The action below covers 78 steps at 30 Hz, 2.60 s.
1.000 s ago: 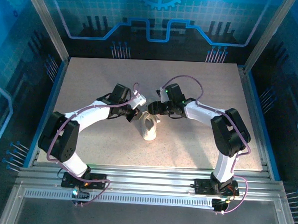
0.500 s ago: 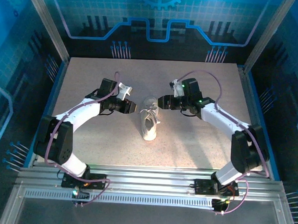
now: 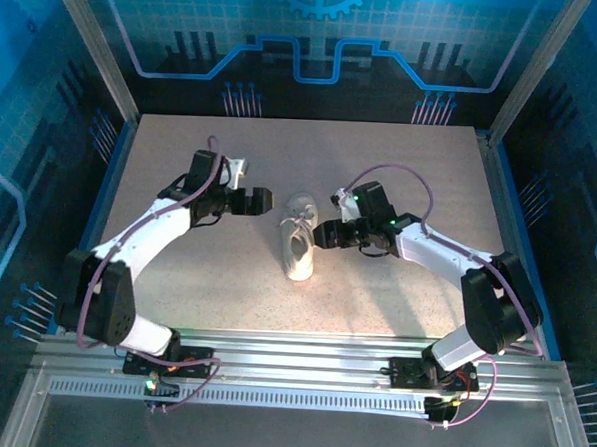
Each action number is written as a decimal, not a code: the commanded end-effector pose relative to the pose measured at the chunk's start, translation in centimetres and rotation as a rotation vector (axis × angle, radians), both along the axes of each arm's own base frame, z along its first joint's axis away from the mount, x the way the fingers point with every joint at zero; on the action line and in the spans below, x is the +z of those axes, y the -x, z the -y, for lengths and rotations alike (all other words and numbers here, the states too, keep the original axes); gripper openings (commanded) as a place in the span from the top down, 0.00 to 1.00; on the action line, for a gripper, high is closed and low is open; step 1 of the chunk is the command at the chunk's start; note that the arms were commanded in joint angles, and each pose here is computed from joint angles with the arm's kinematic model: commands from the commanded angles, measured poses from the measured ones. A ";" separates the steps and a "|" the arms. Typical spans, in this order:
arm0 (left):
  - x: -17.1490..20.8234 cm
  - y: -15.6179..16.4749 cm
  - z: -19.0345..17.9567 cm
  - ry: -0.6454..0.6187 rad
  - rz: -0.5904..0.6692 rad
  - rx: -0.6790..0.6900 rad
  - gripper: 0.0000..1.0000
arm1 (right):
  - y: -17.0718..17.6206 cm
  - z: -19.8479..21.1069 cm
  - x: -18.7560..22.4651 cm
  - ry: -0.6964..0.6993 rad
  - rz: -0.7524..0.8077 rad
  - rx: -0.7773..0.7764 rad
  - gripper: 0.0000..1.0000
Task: Tie the shoes
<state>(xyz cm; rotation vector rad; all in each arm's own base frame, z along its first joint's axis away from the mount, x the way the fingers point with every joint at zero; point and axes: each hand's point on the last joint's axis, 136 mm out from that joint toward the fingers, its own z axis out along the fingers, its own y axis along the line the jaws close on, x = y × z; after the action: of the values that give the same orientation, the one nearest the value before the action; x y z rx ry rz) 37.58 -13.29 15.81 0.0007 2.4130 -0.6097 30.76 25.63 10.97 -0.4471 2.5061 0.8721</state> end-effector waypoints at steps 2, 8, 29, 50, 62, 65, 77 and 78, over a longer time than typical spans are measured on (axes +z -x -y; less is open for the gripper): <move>1.0 -0.4 -4.9 -0.003 0.007 0.313 0.01 | 0.4 -0.1 -0.3 0.042 0.020 0.026 0.40; -0.6 -0.5 -2.7 0.175 -0.055 0.272 0.09 | 0.4 -0.7 -1.6 0.071 0.005 0.058 0.39; -6.9 -3.7 7.4 0.426 -0.305 0.427 0.24 | -1.1 0.0 -2.7 0.160 0.042 0.087 0.78; -7.7 -5.0 9.6 0.491 -0.325 0.346 0.77 | -3.1 0.5 -2.4 0.183 0.070 0.104 1.00; -5.9 -4.1 7.5 0.460 -0.292 0.327 1.00 | -3.1 1.5 -2.5 0.183 0.054 0.083 1.00; -5.7 -3.7 7.4 0.460 -0.289 0.325 1.00 | -3.0 1.8 -3.0 0.185 0.039 0.076 1.00; -5.6 -2.9 5.6 0.351 -0.226 0.290 1.00 | -2.7 2.3 -4.5 0.193 -0.024 0.072 1.00; -6.0 -2.9 5.6 0.343 -0.234 0.285 1.00 | -2.6 2.3 -4.6 0.196 -0.030 0.074 1.00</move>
<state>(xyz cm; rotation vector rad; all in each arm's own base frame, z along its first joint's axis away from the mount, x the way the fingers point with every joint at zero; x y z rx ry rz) 40.76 -20.03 10.60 -0.6048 2.3966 -0.9933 33.83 23.89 7.39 -0.6087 2.5746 0.6537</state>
